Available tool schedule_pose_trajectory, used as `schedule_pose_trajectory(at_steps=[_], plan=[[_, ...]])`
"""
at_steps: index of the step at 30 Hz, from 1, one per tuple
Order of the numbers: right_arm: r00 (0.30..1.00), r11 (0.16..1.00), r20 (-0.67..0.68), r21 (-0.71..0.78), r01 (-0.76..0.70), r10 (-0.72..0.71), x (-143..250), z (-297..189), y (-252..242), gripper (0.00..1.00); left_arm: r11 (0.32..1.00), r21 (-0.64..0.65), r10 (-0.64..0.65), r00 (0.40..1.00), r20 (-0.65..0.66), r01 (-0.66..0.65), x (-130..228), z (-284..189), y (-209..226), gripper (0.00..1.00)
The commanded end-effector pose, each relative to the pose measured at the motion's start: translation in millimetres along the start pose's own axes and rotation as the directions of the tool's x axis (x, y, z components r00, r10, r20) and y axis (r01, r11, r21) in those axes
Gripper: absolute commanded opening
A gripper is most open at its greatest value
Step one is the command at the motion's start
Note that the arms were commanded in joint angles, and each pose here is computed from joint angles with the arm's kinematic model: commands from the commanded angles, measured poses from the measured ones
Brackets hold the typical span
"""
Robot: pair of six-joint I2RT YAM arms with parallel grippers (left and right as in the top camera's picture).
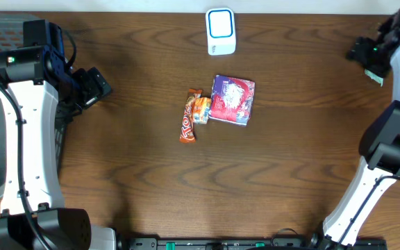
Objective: Scan the item barcode
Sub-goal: 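Carry the wipes pack to the right table edge and release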
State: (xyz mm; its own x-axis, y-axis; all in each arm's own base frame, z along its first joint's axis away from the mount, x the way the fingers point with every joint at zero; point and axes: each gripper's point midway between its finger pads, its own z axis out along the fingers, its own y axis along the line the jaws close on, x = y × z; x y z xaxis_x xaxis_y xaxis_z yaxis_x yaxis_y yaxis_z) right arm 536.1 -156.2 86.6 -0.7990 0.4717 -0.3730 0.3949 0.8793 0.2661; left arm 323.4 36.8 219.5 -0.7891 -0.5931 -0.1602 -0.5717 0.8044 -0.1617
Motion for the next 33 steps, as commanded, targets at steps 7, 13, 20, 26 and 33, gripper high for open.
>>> schedule_pose_trajectory(at_steps=[7, 13, 20, 26, 33], plan=[[0.945, 0.902, -0.295, -0.431, 0.001, -0.142, 90, -27, 149, 0.94, 1.000, -0.018, -0.004, 1.000, -0.006, 0.003, 0, 3, 3, 0.98], [0.851, 0.931, -0.458, -0.353, 0.091, -0.256, 161, -30, 182, 0.96, 1.000, -0.018, -0.004, 1.000, -0.006, 0.003, 0, 3, 3, 0.98], [0.769, 0.920, -0.515, -0.294, 0.258, -0.380, 214, -31, 213, 0.95, 1.000, -0.018, -0.004, 1.000, -0.006, 0.003, 0, 3, 3, 0.98], [0.730, 0.891, -0.515, -0.321, 0.322, -0.450, 239, -33, 238, 0.92, 1.000, -0.018, -0.004, 1.000, -0.006, 0.003, 0, 3, 3, 0.98], [0.756, 0.899, -0.487, -0.260, 0.353, -0.438, 245, -26, 253, 0.55, 1.000, -0.018, -0.004, 1.000, -0.006, 0.003, 0, 3, 3, 0.98]])
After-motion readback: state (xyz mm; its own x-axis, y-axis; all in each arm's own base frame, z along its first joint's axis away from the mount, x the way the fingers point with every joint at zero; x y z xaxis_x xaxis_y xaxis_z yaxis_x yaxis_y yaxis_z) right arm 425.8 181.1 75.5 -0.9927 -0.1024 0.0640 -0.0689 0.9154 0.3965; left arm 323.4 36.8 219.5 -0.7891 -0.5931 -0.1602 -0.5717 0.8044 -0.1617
